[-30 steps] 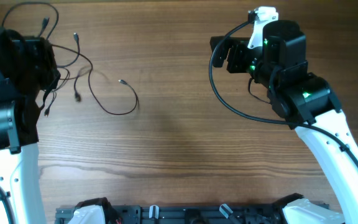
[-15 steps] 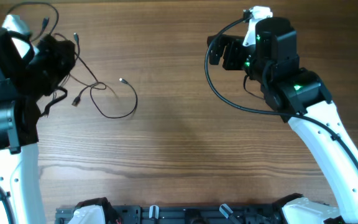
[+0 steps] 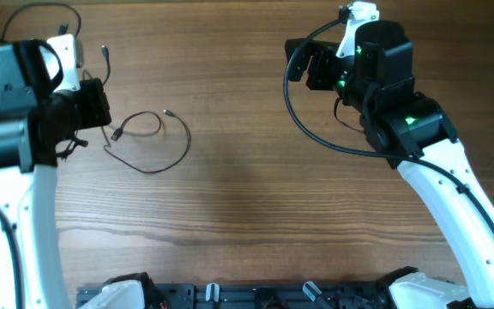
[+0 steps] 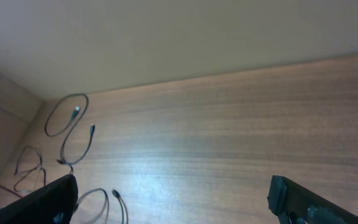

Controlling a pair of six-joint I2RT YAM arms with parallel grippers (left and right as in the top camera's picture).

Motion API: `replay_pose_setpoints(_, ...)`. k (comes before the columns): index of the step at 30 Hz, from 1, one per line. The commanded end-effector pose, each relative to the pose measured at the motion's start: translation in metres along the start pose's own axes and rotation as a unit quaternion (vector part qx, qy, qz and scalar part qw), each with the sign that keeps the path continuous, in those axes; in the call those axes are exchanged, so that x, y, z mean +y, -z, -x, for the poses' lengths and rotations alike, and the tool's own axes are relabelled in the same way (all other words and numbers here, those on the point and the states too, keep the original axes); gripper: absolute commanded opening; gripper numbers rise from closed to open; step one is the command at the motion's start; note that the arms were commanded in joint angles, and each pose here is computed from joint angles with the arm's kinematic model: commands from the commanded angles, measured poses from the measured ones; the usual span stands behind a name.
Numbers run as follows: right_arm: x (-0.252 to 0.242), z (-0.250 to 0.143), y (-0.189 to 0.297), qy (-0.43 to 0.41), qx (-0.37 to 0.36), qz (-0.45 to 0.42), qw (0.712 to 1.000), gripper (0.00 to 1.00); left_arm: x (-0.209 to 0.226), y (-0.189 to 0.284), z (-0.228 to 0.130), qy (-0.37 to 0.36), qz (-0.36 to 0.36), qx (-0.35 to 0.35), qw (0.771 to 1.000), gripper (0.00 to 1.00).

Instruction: Untangle cables

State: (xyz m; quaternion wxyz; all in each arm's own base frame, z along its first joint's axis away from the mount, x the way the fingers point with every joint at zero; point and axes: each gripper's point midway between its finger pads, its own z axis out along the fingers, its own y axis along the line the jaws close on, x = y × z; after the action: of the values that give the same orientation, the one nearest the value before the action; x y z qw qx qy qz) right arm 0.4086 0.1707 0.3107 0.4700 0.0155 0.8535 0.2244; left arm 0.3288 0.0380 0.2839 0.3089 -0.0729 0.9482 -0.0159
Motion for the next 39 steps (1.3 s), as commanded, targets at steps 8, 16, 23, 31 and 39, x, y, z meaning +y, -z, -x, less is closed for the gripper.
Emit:
replay_pose_setpoints(8,-0.004,0.001,-0.003,-0.001,-0.003,-0.01,1.0,1.0,0.119,-0.05,-0.025,0.001,0.282,0.133,0.95,0.04)
replay_pose_setpoints(16,-0.007,0.003,-0.003,-0.002,-0.009,-0.021,1.0,1.0,0.157,-0.05,-0.036,0.112,0.204,0.12,0.965,0.04)
replay_pose_setpoints(23,-0.01,0.006,-0.003,-0.002,-0.015,-0.028,0.999,1.0,0.227,-0.026,-0.037,0.138,0.302,0.094,0.938,0.04)
replay_pose_setpoints(31,-0.012,0.003,-0.003,-0.002,-0.009,-0.032,0.999,1.0,0.295,-0.002,-0.025,0.2,0.361,0.009,0.911,0.04)
replay_pose_setpoints(39,-0.012,0.001,-0.003,-0.002,-0.006,-0.033,0.999,1.0,0.338,-0.013,-0.052,0.239,0.379,0.033,0.893,0.04)
